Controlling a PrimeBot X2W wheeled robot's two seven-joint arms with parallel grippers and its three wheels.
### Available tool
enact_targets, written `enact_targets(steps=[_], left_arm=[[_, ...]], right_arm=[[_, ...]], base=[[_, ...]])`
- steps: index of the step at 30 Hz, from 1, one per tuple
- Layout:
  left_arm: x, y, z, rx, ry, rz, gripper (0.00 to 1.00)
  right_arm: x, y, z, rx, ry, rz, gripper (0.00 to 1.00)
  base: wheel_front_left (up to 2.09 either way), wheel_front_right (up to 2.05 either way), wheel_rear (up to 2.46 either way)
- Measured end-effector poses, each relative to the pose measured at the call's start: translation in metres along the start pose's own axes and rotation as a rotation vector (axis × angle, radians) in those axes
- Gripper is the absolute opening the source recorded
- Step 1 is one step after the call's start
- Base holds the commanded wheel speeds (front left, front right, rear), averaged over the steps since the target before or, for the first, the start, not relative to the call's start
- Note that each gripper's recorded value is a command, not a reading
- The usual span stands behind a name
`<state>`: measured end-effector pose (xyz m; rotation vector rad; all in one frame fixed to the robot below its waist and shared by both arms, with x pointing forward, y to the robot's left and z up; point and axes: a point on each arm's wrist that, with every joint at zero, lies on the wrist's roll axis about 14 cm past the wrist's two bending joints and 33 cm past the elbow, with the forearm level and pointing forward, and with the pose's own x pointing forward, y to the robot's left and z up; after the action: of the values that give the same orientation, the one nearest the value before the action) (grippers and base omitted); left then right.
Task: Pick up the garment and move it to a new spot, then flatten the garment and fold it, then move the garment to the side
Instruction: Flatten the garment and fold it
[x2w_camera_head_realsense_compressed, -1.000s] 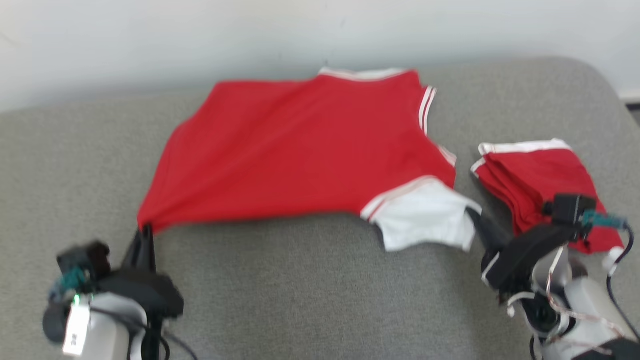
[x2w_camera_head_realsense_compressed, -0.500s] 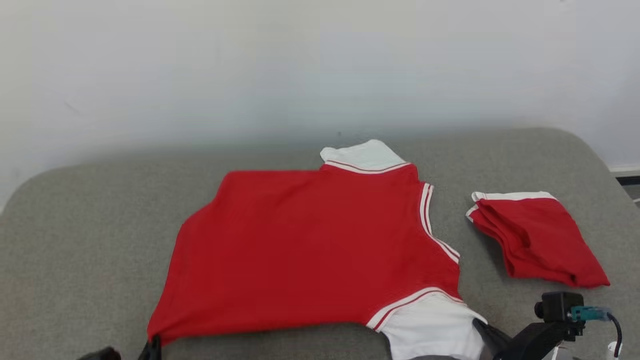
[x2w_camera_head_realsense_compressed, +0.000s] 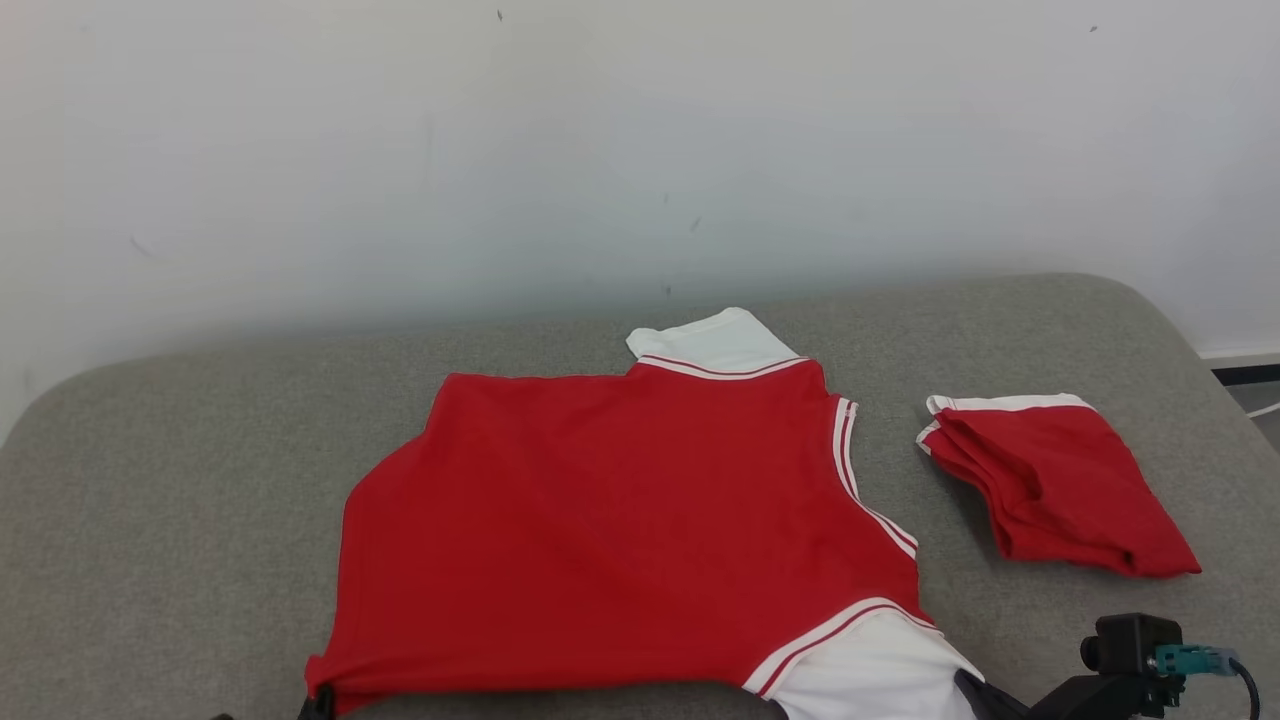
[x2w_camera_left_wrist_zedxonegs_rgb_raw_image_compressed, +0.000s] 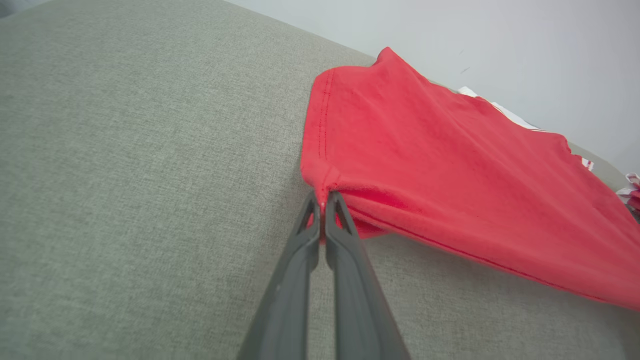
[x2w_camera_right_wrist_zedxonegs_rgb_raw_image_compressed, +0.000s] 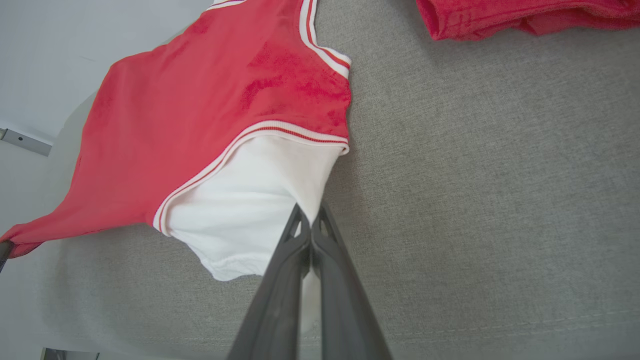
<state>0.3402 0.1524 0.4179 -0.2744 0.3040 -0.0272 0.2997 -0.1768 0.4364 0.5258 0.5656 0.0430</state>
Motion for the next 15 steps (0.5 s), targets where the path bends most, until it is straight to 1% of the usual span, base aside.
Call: enact_targets(steps=[4, 6, 10, 13, 15], left_arm=[[0.003, -0.003, 0.002, 0.001, 0.001, -0.01, 0.0], [0.006, -0.009, -0.002, 0.003, 0.026, -0.026, 0.0], [0.013, -0.018, -0.001, 0.009, 0.041, -0.057, 0.0], [0.026, -0.025, 0.011, 0.016, 0.034, -0.075, 0.0], [0.039, -0.031, 0.024, 0.033, 0.017, -0.094, 0.0]], right_arm=[[0.002, 0.009, -0.001, -0.007, 0.015, 0.022, 0.0], [0.007, 0.017, -0.002, -0.015, 0.034, 0.043, 0.0], [0.014, 0.024, 0.001, -0.037, 0.055, 0.056, 0.0], [0.025, 0.034, 0.013, -0.063, 0.058, 0.079, 0.0], [0.036, 0.042, 0.033, -0.086, 0.032, 0.098, 0.0]], base=[[0.0, 0.0, 0.0], [0.0, 0.0, 0.0], [0.0, 0.0, 0.0], [0.0, 0.0, 0.0], [0.0, 0.0, 0.0]])
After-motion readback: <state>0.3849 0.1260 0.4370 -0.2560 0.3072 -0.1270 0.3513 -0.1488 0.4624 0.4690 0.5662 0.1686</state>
